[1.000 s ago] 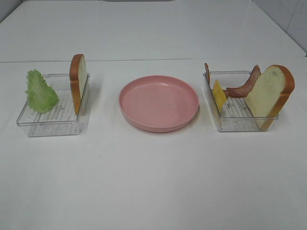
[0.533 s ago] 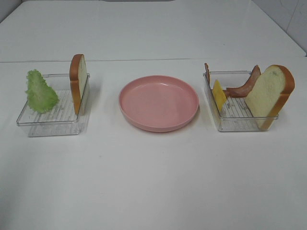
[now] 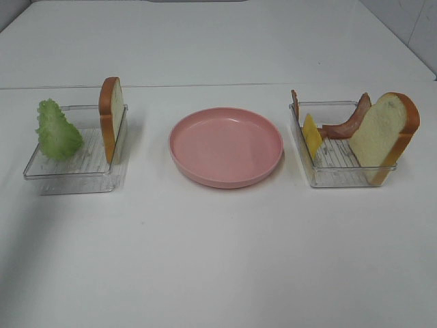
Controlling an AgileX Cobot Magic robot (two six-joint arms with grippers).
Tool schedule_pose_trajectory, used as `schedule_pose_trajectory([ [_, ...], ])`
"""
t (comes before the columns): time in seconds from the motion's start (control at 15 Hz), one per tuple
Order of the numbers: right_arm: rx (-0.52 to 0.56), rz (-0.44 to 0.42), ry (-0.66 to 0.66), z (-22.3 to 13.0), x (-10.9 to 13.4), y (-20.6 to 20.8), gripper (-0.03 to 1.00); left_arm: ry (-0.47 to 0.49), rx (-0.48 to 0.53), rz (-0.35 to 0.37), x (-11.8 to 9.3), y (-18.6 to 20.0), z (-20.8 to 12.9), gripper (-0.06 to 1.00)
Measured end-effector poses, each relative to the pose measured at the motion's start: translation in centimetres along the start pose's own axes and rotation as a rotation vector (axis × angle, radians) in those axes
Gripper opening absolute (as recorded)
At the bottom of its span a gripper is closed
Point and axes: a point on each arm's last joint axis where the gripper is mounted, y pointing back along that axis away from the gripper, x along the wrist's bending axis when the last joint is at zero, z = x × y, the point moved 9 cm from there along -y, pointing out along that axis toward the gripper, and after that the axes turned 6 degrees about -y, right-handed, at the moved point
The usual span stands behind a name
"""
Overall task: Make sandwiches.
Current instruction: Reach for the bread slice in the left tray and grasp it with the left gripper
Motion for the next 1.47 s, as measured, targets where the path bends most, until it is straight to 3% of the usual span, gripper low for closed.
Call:
schedule_pose_trajectory([
  [0.13,0.0,0.0,0.0,0.0,0.0,0.0,0.96,-0.045,0.042,-0.034,-2.2,-3.0,1.6,0.99],
  [0.33,0.0,0.0,0.0,0.0,0.0,0.0,0.96,-0.114,0.136,-0.082,-7.7,-9.2,3.5,0.99],
  [0.6,0.0,0.0,0.0,0.0,0.0,0.0,0.96,-0.134,0.178,-0.108,-12.3,-13.6,4.7,0.99],
  [0.87,0.0,0.0,0.0,0.0,0.0,0.0,0.96,-0.105,0.19,-0.111,-13.7,-16.4,5.6,0.99],
  [1.2,0.0,0.0,0.0,0.0,0.0,0.0,0.96,-0.088,0.24,-0.102,-14.0,-19.7,4.7,0.99],
  [1.47,0.0,0.001,0.0,0.0,0.0,0.0,0.96,-0.097,0.214,-0.077,-13.5,-21.4,5.1,0.99],
])
